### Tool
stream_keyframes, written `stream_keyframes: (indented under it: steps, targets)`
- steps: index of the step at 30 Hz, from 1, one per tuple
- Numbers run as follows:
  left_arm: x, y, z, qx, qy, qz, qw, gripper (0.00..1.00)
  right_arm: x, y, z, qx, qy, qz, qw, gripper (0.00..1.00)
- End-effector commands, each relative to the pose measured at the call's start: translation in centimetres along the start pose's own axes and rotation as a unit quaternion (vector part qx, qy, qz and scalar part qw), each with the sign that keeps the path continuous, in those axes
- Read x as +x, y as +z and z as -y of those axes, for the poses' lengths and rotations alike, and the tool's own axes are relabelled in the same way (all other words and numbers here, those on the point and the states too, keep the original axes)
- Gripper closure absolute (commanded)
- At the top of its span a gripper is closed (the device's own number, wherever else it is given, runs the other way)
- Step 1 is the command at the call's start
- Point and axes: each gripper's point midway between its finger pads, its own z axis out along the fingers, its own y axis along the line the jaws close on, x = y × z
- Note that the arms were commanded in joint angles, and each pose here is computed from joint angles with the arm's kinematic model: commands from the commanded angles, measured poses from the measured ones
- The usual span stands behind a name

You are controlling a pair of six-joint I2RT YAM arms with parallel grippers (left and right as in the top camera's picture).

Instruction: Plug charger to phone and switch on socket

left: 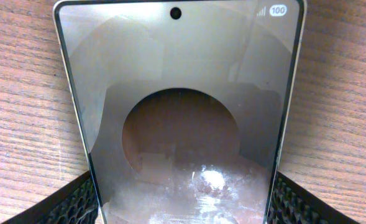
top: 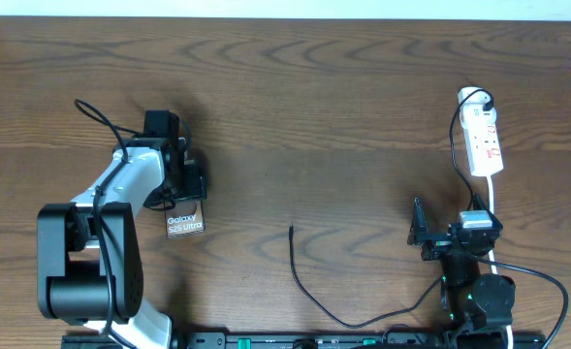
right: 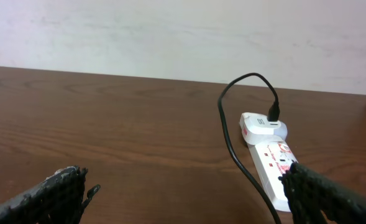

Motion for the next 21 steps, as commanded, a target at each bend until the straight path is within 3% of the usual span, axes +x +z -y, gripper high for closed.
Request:
stream_keyframes:
  steps: [1,5,21]
  targets:
    - [1.6,1.1,-0.4,-0.003,-0.002,-0.029,1.0,0.7,0.0,0.0,0.3,0.007,-0.006,0.0,1.0,0.01]
    - [1.6,1.1,-0.4,-0.003,-0.002,-0.029,1.0,0.92,0.0,0.0,0.3,0.007,-0.006,0.0,1.0,0.01]
    - [0.5,0.3,-0.2,-0.002,-0.002,-0.019,1.0,0.92,0.0,0.0,0.3,0.007,-0.006,0.0,1.0,0.01]
